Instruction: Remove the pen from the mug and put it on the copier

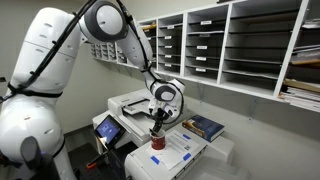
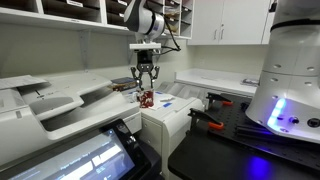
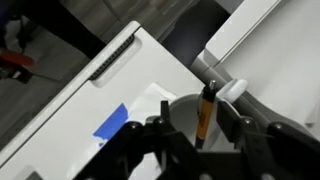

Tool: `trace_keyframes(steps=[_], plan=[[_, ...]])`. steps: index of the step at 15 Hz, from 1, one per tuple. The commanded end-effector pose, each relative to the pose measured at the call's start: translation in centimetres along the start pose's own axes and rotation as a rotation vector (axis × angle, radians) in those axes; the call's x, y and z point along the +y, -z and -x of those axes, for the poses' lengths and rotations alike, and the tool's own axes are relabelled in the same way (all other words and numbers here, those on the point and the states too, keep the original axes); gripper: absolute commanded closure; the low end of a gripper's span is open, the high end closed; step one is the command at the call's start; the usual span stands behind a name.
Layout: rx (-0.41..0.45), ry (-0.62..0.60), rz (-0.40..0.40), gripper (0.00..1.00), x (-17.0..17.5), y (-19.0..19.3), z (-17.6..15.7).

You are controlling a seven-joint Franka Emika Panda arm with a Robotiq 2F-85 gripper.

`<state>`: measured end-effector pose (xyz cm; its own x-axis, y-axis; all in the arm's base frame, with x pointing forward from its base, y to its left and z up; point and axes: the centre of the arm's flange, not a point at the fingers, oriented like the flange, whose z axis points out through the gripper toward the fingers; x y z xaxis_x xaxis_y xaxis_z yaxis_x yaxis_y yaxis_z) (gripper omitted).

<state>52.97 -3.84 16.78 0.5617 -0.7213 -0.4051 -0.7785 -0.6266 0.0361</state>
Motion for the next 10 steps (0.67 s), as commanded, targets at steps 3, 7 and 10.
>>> trace_keyframes(steps=[3,7,10], plan=[[-0.014,-0.047,-0.02,0.55,-1.3,-0.5,-1.1],[-0.035,-0.054,-0.028,0.71,-1.7,-0.9,-1.6],[-0.045,-0.059,-0.033,0.88,-1.6,-1.1,-1.8]])
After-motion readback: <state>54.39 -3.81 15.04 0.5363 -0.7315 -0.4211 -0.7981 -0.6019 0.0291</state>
